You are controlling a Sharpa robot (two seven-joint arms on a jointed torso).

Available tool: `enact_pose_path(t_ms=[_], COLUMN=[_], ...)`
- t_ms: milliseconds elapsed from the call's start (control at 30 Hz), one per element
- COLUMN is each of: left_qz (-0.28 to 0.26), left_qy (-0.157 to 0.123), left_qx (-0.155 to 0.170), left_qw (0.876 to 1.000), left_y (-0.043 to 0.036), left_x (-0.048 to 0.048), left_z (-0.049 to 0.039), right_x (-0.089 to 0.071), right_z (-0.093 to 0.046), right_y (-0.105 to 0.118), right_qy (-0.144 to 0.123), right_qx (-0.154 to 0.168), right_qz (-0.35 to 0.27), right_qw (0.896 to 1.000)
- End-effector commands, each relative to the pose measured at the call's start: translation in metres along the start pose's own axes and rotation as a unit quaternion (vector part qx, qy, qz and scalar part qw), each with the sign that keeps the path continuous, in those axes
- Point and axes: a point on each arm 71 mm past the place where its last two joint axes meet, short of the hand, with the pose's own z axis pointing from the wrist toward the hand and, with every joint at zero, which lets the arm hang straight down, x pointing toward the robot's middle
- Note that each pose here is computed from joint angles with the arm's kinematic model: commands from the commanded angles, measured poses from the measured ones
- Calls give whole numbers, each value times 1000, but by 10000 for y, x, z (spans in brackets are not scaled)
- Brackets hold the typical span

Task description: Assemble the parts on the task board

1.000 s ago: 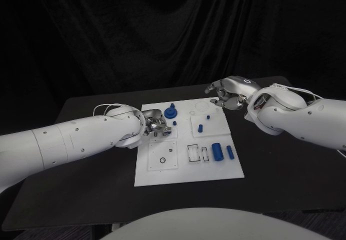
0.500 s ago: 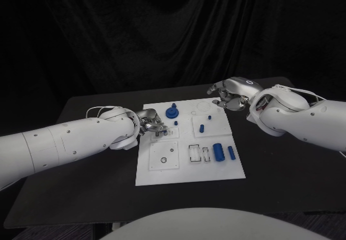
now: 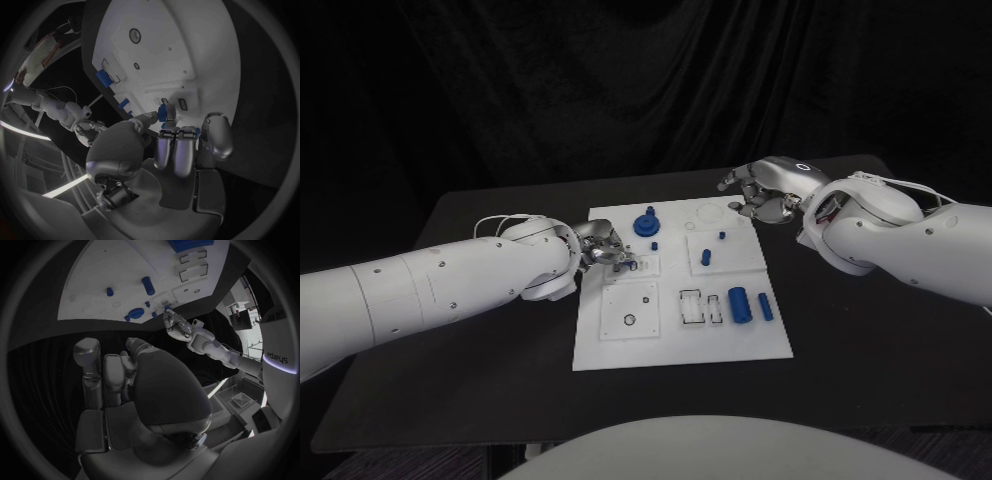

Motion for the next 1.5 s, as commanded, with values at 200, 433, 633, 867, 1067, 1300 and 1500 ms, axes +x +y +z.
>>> enact_pose_path(t_ms=[200, 433, 633, 867, 1067, 1300, 1500], left_qz=[-4, -5, -5, -7, -8, -10, -11], left_qy=[1, 2, 2, -2, -4, -8, -11], left_qx=[4, 1, 0, -2, -1, 1, 2], left_qw=[1000, 1000, 1000, 1000, 1000, 1000, 1000], left_y=[-14, -9, -1, 17, 18, 23, 35], left_x=[70, 98, 108, 113, 118, 113, 107], left_z=[33, 48, 58, 58, 61, 62, 60], right_x=[20, 18, 20, 21, 23, 27, 29], right_z=[-10, -16, -13, -14, -16, -19, -19], right_y=[-17, -33, -31, -35, -39, -42, -45], right_qy=[5, 5, 6, 6, 7, 8, 7], right_qx=[8, 11, 11, 12, 13, 14, 14], right_qz=[0, -1, -1, -1, -1, -1, -1], right_qw=[1000, 1000, 1000, 1000, 1000, 1000, 1000])
